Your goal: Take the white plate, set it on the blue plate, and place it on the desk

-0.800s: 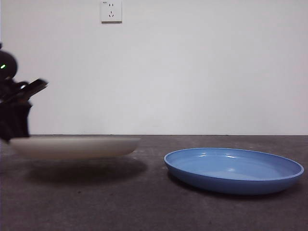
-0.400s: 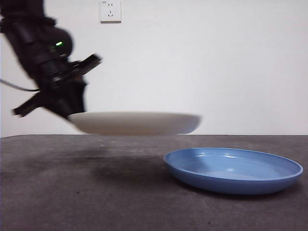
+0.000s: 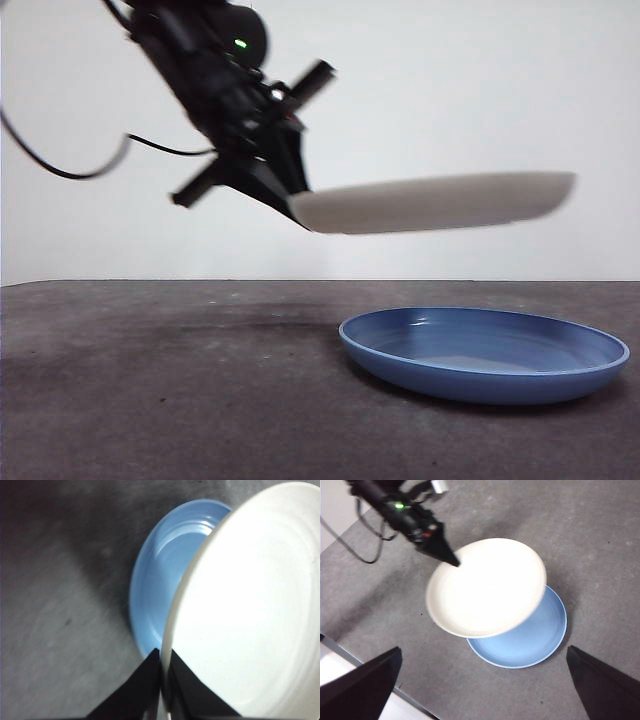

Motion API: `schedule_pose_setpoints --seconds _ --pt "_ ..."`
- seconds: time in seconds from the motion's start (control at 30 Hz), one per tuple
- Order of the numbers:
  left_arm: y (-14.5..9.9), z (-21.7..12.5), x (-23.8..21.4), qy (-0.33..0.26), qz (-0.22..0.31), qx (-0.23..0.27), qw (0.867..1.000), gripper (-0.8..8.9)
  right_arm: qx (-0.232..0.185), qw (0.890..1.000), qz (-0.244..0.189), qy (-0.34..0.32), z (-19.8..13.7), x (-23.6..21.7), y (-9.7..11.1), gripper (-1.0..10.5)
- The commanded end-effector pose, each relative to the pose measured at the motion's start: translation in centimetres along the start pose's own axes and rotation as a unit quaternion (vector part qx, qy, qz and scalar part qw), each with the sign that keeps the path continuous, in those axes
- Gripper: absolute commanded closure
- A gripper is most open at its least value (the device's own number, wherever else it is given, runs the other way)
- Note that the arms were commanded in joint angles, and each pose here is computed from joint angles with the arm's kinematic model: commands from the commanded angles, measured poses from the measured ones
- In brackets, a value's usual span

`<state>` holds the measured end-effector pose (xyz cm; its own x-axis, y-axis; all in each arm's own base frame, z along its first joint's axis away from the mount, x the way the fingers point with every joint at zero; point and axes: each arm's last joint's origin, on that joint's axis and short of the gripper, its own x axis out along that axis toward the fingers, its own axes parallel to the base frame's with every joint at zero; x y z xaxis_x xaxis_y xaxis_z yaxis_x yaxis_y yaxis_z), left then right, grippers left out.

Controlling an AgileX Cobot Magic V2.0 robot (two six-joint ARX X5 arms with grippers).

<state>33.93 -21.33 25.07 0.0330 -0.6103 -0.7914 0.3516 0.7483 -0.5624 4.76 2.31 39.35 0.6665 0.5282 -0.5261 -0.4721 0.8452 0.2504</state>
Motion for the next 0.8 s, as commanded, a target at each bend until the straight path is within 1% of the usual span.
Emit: schedule_pose_setpoints --seconds 0.03,0.17,0.27,0.33,0.53,0.8 --pt "-1.0 1.2 2.2 0.018 -0.006 0.003 1.0 8.04 -0.017 1.0 0.001 -0.004 0.1 -0.5 0.2 4.1" --pt "-2.1 2.2 4.3 0.04 -0.005 0.013 0.999 8.04 -0.02 1.0 0.0 0.003 -0.2 -0.6 0.2 4.1" --pt "-2.4 2.8 5.6 0.048 -0.005 0.021 0.999 8.04 -0.021 1.0 0.001 0.003 -0.2 -0.7 0.2 4.1" --pt "-2.3 3.1 6.3 0.053 0.003 0.02 0.998 8.04 -0.021 1.0 0.001 0.003 -0.2 -0.7 0.2 4.1" --pt "-1.7 3.0 7.0 0.057 0.051 0.022 0.997 8.05 -0.021 1.0 0.001 0.003 -0.2 -0.7 0.2 4.1" --pt "-1.5 2.7 6.9 0.071 0.064 0.028 0.995 8.05 -0.021 1.0 0.001 0.003 -0.2 -0.7 0.2 4.1"
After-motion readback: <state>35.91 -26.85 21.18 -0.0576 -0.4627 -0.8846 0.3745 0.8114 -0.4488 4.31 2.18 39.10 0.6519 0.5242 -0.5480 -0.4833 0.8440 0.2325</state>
